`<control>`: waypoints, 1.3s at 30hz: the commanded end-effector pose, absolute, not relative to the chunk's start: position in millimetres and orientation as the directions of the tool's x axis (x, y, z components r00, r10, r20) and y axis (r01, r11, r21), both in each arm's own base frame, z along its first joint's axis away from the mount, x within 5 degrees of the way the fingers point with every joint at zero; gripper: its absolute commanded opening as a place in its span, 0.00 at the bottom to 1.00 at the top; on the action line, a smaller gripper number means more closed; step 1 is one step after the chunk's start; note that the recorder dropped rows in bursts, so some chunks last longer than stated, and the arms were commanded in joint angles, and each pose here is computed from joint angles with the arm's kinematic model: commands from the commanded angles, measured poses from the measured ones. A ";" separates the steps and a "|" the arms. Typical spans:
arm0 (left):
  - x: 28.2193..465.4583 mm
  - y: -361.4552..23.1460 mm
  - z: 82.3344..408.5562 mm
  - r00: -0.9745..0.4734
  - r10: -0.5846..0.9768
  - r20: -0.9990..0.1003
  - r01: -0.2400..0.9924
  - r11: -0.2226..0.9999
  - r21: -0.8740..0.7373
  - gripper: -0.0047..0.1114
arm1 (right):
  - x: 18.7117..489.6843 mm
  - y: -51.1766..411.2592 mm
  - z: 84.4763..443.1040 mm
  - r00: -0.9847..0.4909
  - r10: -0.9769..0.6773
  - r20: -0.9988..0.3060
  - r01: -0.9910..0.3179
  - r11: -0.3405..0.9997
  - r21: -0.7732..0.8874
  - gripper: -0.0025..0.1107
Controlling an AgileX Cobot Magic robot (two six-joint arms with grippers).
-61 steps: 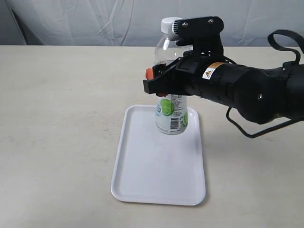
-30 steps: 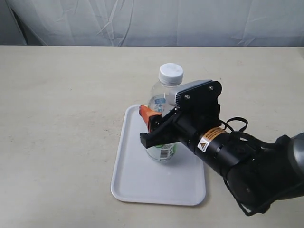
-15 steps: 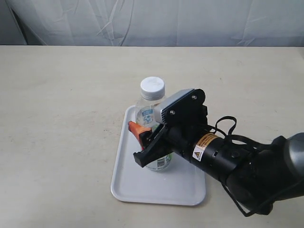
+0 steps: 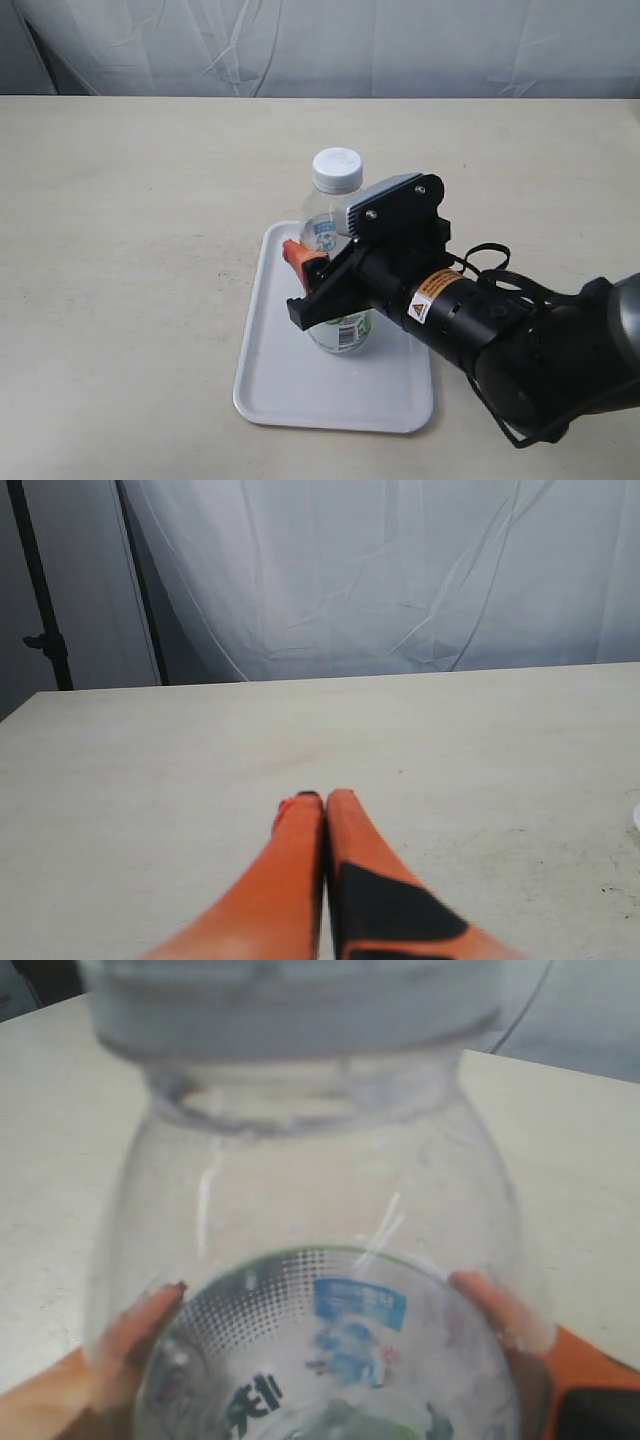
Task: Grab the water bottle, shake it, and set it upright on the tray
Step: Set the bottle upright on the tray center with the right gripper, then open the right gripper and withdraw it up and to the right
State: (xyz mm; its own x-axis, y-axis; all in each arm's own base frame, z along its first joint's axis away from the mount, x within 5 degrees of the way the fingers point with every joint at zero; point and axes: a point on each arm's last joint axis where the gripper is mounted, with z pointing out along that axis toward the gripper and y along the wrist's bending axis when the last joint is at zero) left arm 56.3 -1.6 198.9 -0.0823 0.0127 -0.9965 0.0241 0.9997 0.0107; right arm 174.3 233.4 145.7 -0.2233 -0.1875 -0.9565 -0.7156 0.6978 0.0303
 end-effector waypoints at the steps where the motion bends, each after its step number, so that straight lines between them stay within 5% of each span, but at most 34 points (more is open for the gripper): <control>1: 56.2 -1.9 198.4 -0.075 0.011 -0.997 0.030 1.000 0.008 0.06 | 175.4 234.0 152.0 -0.200 -0.173 -0.964 -0.719 0.695 0.024 0.66; 6: 56.2 -1.9 198.4 -0.075 0.011 -0.997 0.030 1.000 0.008 0.06 | 173.0 235.5 150.3 -0.164 -0.231 -0.959 -0.751 0.660 -0.030 0.94; 19: 56.2 -1.9 198.4 -0.075 0.011 -0.997 0.030 1.000 0.008 0.06 | 177.0 232.9 165.9 -0.099 -0.158 -0.983 -0.715 0.698 -0.040 0.94; 32: 56.2 -1.9 198.4 -0.075 0.011 -0.997 0.030 1.000 0.008 0.06 | 165.4 212.2 248.2 0.103 0.089 -0.991 -0.695 0.719 -0.008 0.94; 39: 56.2 -1.9 198.4 -0.075 0.011 -0.997 0.030 1.000 0.008 0.06 | 154.5 199.9 282.0 0.128 0.093 -0.987 -0.709 0.704 -0.026 0.94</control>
